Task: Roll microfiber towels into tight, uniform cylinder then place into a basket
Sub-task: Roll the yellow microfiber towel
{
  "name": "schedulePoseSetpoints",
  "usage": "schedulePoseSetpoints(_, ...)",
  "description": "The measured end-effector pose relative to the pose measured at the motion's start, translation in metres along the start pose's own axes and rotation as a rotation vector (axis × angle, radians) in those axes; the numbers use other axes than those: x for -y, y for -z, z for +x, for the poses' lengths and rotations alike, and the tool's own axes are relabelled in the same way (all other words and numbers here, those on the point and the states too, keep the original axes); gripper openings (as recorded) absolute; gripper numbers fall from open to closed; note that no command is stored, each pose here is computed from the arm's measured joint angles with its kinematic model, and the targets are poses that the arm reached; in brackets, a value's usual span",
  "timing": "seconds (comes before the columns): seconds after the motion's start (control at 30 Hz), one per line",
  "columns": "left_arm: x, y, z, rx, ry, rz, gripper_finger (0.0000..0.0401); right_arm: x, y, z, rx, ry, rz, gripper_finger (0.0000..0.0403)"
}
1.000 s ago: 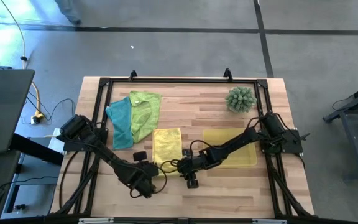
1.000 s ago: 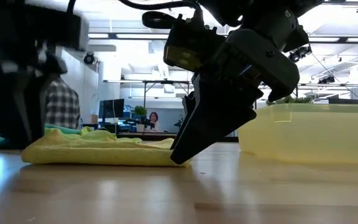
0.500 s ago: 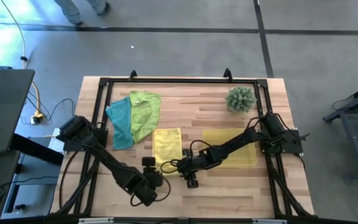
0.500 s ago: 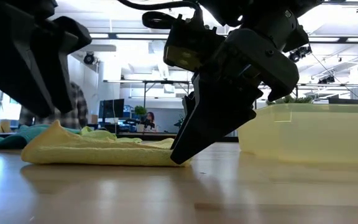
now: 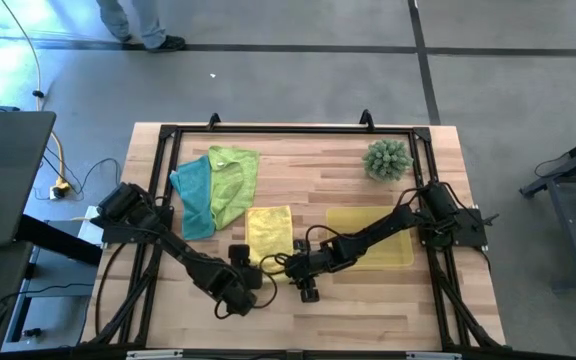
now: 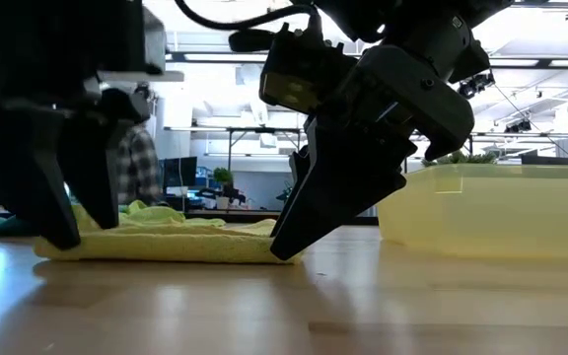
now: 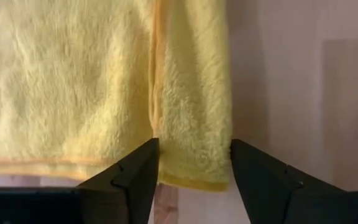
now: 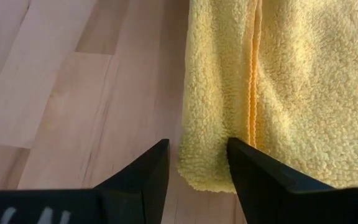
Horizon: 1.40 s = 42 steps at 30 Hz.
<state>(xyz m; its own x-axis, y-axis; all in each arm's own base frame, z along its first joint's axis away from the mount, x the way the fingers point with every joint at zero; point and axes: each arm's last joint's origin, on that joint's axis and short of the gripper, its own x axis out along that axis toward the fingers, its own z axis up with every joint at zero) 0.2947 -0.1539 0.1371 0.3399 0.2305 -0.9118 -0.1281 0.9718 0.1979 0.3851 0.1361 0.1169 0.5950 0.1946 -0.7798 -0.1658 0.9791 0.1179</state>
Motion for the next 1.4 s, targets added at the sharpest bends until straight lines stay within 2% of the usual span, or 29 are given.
schedulePoseSetpoints(0.17, 0.0, 0.003, 0.007, 0.03, 0.025, -0.021, 0.0167, 0.0, 0.0, 0.0, 0.0, 0.0, 0.0, 0.0156)
schedulePoseSetpoints(0.33, -0.001, 0.006, 0.009, 0.037, 0.004, -0.042, 0.0133, 0.0, 0.0, 0.0, 0.0, 0.0, 0.0, 0.0156)
schedulePoseSetpoints(0.67, -0.003, 0.011, 0.012, 0.01, 0.036, -0.14, 0.0011, 0.0, -0.002, -0.009, -0.014, 0.003, -0.037, 0.0156)
schedulePoseSetpoints(0.8, -0.002, 0.012, 0.013, -0.009, 0.06, -0.174, 0.0011, -0.004, -0.009, -0.027, -0.001, 0.0, -0.079, 0.015)
schedulePoseSetpoints(0.9, -0.005, 0.01, 0.014, -0.028, 0.075, -0.229, 0.0015, -0.017, -0.013, -0.032, 0.047, -0.003, -0.182, 0.0141)
schedulePoseSetpoints(0.97, -0.007, 0.009, 0.015, -0.043, 0.091, -0.253, 0.0015, -0.03, -0.011, -0.031, 0.076, 0.039, -0.301, 0.0136)
schedulePoseSetpoints(1.07, -0.009, 0.008, 0.016, -0.052, 0.101, -0.264, 0.0013, -0.045, -0.001, -0.022, 0.07, 0.174, -0.457, 0.0134)
schedulePoseSetpoints(1.13, -0.01, 0.007, 0.017, -0.054, 0.102, -0.268, 0.0013, -0.05, 0.004, -0.015, 0.071, 0.237, -0.483, 0.0136)
schedulePoseSetpoints(1.4, -0.011, 0.003, 0.018, -0.054, 0.138, -0.288, 0.0012, -0.041, 0.011, 0.004, 0.06, 0.272, -0.429, 0.0187)
